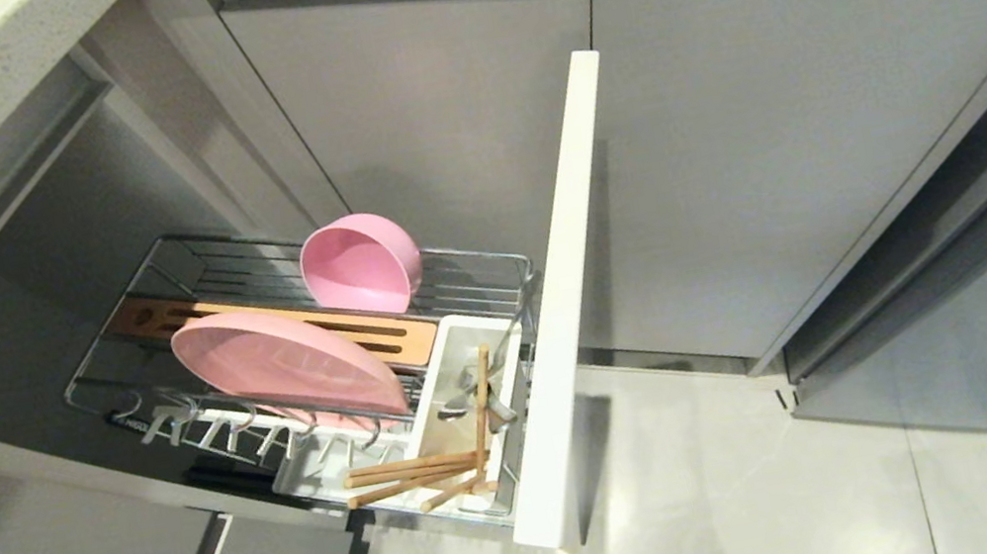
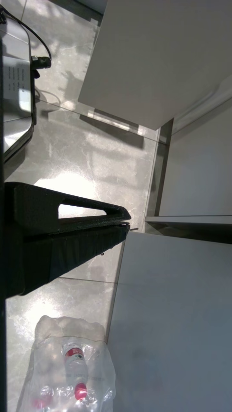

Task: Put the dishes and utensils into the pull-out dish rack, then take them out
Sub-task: Take the plate out of the cupboard

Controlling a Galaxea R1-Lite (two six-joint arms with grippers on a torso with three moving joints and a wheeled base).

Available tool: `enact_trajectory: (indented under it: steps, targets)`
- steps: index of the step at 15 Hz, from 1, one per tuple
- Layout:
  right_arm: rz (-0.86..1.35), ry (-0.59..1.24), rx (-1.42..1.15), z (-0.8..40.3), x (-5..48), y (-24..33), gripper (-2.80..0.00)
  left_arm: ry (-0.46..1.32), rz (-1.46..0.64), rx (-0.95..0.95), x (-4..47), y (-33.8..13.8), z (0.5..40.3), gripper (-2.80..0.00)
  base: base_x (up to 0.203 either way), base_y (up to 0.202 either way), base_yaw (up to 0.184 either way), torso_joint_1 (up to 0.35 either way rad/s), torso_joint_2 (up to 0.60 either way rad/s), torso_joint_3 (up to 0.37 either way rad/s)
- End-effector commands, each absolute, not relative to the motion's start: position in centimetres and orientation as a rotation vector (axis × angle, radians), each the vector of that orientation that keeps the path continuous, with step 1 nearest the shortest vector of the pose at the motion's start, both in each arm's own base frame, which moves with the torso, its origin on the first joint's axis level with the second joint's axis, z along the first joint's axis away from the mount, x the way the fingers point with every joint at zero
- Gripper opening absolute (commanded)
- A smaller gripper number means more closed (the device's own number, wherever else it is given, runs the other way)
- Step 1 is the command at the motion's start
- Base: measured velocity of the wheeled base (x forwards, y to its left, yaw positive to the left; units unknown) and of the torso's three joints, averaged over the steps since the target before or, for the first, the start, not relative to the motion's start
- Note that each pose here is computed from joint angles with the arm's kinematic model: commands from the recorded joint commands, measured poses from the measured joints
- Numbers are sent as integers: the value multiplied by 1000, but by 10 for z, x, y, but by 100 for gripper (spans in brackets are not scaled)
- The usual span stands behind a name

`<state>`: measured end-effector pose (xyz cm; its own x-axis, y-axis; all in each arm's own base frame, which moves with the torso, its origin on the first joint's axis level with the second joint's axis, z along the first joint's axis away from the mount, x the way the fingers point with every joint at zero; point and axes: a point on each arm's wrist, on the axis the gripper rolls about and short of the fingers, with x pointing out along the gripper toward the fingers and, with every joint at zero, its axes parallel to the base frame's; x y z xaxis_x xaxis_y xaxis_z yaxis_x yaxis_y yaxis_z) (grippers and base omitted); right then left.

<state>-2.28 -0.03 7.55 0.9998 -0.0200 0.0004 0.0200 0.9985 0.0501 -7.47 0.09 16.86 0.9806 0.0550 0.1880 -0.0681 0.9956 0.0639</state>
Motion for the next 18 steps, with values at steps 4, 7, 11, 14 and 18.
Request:
enact_trajectory:
  steps: [4, 7, 11, 14, 18]
  targets:
    - [-20, 1, 51, 75, -23, 0, -280, -157, 67, 119, -28, 1, 99, -280, 0, 0, 0, 0, 0, 0]
    - [-20, 1, 51, 75, -23, 0, -280, -49, 13, 91, -23, 0, 80, -280, 0, 0, 0, 0, 0, 0]
    - [-20, 2, 51, 75, -23, 0, -280, 2, -27, 107, -23, -1, 75, -280, 0, 0, 0, 0, 0, 0]
    - [-20, 1, 51, 75, -23, 0, -280, 2, -26, 100, -23, -1, 75, -280, 0, 0, 0, 0, 0, 0]
    - [-20, 1, 51, 75, -23, 0, -280, -58, -23, 104, -24, -1, 84, -280, 0, 0, 0, 0, 0, 0]
